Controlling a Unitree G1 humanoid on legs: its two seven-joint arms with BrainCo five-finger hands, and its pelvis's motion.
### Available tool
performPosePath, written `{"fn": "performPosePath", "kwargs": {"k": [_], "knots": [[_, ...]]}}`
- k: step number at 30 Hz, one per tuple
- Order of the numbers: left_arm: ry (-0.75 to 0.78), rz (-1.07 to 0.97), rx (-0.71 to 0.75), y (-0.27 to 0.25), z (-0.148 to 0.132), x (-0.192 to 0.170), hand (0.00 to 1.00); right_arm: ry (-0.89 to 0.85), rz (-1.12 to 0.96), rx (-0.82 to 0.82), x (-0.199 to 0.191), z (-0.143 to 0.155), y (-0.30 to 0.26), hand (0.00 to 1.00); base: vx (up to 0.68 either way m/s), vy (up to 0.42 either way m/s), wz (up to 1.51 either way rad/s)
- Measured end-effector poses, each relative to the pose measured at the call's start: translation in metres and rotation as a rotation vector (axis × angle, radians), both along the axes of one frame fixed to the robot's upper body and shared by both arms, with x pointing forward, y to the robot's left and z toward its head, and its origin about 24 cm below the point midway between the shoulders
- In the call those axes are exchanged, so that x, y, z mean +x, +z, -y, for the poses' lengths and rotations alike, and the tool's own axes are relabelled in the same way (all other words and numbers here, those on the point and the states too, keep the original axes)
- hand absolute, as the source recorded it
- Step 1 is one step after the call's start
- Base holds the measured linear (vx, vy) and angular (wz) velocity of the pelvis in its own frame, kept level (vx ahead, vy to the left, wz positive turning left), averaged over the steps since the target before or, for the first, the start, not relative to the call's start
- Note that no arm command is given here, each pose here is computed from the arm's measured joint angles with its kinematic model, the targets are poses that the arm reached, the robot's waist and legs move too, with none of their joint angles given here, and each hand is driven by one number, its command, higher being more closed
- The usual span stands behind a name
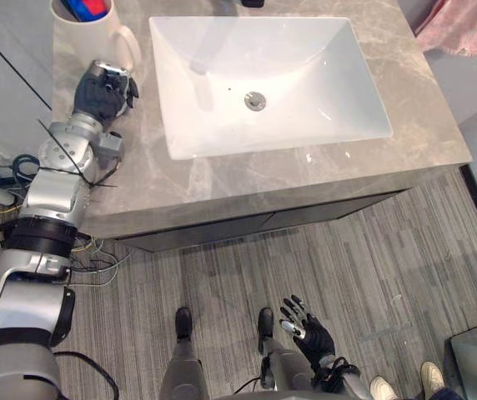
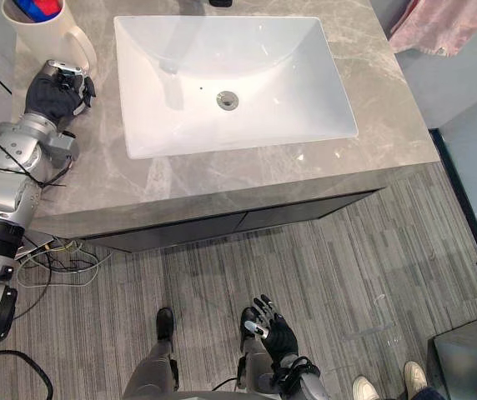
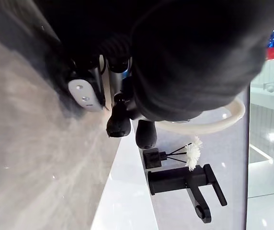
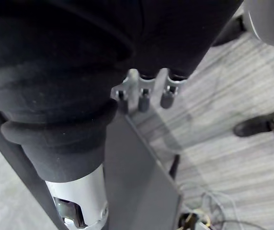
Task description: Organize washtable
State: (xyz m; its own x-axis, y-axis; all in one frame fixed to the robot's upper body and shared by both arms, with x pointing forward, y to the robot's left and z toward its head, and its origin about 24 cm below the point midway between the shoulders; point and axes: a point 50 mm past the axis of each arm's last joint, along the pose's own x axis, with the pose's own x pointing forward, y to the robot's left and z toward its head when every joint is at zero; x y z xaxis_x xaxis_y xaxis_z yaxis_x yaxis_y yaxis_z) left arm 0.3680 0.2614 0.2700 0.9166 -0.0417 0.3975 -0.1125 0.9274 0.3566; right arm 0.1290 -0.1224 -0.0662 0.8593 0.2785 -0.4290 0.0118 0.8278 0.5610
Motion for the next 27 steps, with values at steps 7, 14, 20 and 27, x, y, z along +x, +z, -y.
{"fn": "performPosePath", "kwargs": {"k": [7,14,20,27], "knots": [[0.014,0.009,0.03,0.017,0.003,0.007,1.0,-0.008,-0.006,0.01,-0.001,0.0,-0.001,0.0,0.0,-0.001,-0.02],[0.031,0.041,0.032,0.034,0.002,0.008,1.0,-0.024,-0.009,0.026,-0.002,0.001,-0.001,0.0,-0.01,-0.004,-0.04],[0.051,0.044,0.028,0.038,-0.004,0.008,1.0,-0.029,-0.027,0.03,-0.004,0.001,-0.004,0.0,-0.01,-0.004,-0.04],[0.073,0.033,0.027,0.036,-0.01,0.008,1.0,-0.029,-0.046,0.029,-0.007,0.002,-0.008,0.0,-0.03,0.005,-0.01]]}}
